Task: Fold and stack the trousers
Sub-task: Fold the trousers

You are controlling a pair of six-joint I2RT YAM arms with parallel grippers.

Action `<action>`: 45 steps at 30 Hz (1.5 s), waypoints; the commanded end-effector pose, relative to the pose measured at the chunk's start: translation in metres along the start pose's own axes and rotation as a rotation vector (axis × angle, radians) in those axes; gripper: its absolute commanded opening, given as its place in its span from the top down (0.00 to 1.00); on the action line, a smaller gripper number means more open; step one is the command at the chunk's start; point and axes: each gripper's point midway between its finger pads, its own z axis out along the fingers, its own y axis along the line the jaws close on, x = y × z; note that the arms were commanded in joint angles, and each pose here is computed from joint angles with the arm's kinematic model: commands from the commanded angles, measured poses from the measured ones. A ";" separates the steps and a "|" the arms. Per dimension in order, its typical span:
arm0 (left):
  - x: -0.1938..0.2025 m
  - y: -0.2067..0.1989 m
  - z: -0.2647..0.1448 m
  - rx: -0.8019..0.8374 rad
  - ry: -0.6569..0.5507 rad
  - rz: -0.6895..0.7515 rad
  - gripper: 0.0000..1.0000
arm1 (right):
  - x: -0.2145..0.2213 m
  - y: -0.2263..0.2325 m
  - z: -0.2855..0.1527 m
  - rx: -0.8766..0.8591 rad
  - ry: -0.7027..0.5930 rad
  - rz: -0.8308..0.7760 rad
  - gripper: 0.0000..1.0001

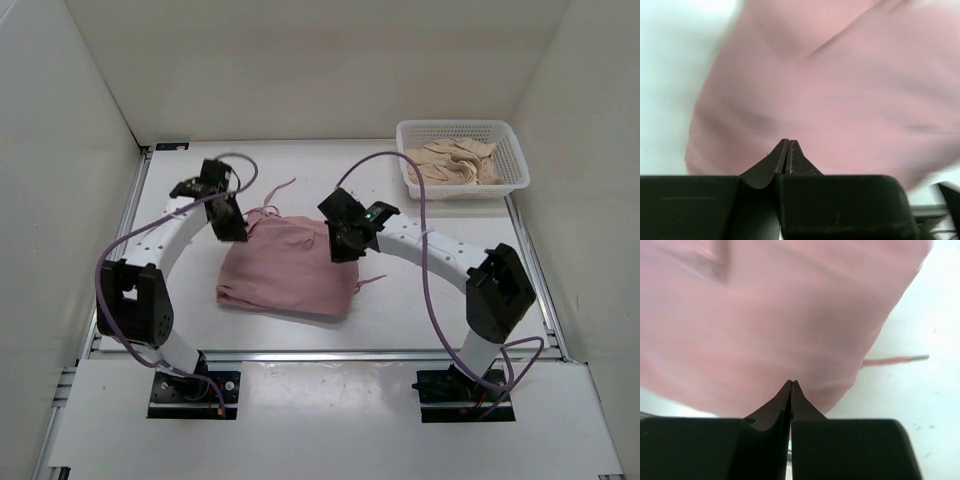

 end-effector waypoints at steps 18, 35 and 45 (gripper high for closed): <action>-0.080 -0.038 0.082 -0.059 0.041 0.041 0.89 | -0.067 -0.024 0.087 0.027 0.048 0.034 1.00; -0.110 -0.023 -0.186 0.030 -0.535 0.046 0.00 | -0.106 -0.103 -0.167 0.065 -0.482 0.145 0.12; -0.032 0.037 -0.233 0.090 -0.709 -0.095 0.00 | -0.037 -0.192 -0.222 0.322 -0.557 0.269 0.00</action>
